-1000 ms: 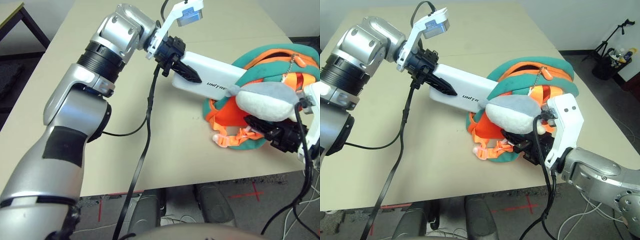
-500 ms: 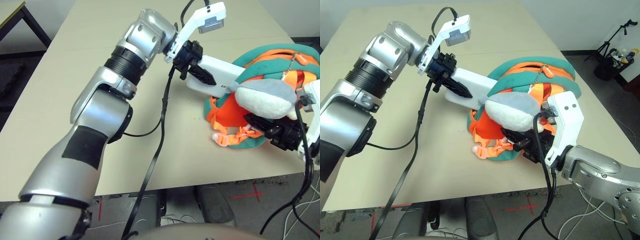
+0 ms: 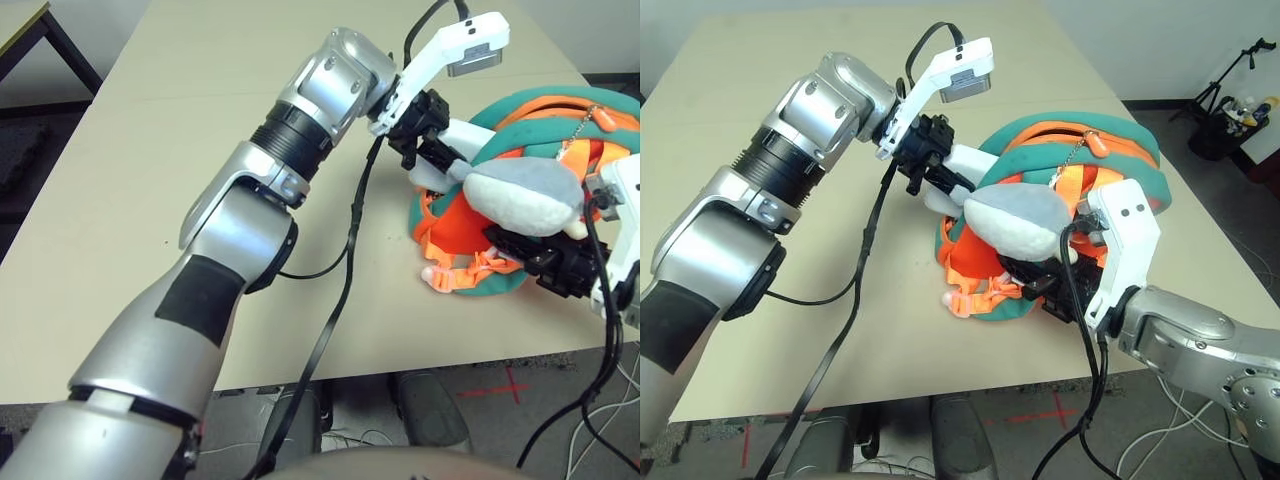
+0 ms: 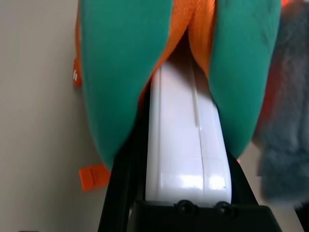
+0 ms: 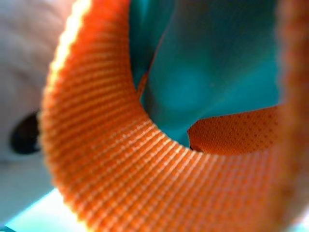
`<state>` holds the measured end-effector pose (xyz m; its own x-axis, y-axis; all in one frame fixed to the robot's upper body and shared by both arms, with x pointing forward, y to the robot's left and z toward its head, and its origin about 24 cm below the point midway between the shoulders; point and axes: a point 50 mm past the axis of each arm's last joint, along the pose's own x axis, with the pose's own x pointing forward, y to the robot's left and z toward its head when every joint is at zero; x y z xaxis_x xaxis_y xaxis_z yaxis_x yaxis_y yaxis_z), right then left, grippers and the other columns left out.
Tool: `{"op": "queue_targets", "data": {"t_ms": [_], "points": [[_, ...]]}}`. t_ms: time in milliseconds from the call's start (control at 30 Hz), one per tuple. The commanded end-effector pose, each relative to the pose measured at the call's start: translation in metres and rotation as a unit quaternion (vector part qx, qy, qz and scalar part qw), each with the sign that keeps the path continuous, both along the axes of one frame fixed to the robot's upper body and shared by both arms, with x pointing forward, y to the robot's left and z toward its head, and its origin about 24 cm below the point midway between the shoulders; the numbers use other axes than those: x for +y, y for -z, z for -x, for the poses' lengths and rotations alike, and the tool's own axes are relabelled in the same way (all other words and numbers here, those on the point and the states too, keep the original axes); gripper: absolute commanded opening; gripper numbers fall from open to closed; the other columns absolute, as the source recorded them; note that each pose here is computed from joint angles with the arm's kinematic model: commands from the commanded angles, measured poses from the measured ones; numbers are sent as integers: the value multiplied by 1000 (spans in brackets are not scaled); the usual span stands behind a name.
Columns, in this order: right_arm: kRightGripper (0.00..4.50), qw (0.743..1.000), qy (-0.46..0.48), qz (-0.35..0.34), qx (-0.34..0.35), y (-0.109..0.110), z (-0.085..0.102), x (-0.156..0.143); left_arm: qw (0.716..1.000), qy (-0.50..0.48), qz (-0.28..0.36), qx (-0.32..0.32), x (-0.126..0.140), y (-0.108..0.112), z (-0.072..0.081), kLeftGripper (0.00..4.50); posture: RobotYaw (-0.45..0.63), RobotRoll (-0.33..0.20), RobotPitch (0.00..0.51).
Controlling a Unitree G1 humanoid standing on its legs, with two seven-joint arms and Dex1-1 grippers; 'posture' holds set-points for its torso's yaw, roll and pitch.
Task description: Put the pencil case into the backpack and zip it.
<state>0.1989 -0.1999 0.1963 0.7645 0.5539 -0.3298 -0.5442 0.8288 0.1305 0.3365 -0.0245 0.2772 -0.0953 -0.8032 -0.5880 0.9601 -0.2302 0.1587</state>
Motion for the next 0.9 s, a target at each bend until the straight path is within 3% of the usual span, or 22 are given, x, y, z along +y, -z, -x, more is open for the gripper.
{"op": "queue_targets", "data": {"t_ms": [33,600,900], "points": [[171,999,-24,-1,22,9,1,9,998,60,1,4,-26,8,15,1417,-262,0,169],[171,1000,-26,-8,12,9,-4,13,999,45,14,12,-38,21,13,1417,-259,0,167],[171,1000,-25,-6,11,9,-6,11,1000,28,9,1,-25,14,5,1417,-240,0,165]]}}
